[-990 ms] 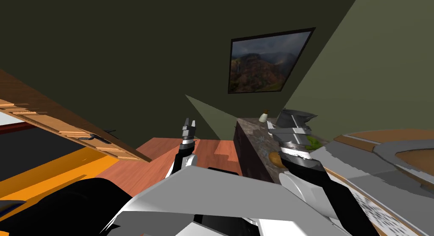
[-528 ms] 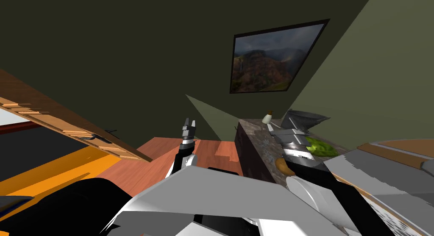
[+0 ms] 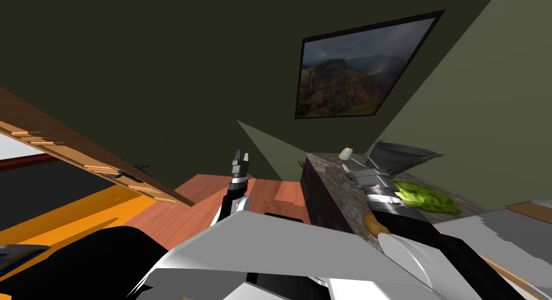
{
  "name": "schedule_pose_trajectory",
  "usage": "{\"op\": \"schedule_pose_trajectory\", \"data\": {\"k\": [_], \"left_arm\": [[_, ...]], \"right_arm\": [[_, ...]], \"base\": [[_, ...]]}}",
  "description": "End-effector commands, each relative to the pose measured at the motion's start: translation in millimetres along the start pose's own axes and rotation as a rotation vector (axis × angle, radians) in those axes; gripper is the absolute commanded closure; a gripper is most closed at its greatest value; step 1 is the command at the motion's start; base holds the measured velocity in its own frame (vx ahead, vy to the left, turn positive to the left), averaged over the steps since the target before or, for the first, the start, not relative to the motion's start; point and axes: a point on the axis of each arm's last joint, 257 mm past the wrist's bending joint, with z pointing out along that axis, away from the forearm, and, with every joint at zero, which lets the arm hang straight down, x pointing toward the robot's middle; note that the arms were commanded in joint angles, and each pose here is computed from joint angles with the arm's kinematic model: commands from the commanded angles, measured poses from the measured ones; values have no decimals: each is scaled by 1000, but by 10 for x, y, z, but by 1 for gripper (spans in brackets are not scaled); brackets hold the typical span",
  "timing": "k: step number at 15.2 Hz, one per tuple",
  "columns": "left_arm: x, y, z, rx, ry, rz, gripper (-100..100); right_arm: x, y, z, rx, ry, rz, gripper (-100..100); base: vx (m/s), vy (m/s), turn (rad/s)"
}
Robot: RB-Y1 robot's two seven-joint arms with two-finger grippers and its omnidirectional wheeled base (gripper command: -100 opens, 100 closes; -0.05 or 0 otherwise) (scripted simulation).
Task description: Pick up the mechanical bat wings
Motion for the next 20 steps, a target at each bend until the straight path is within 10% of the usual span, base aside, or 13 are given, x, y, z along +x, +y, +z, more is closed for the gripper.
{"op": "schedule_pose_trajectory", "data": {"k": [1, 20], "left_arm": [[0, 0, 0, 0, 0, 0, 0], [0, 0, 0, 0, 0, 0, 0]], "right_arm": [[-93, -99, -24, 44, -25, 13, -100], [-1255, -753, -661, 373, -363, 193, -100]], "base": [[65, 24, 14], [71, 23, 15]]}}
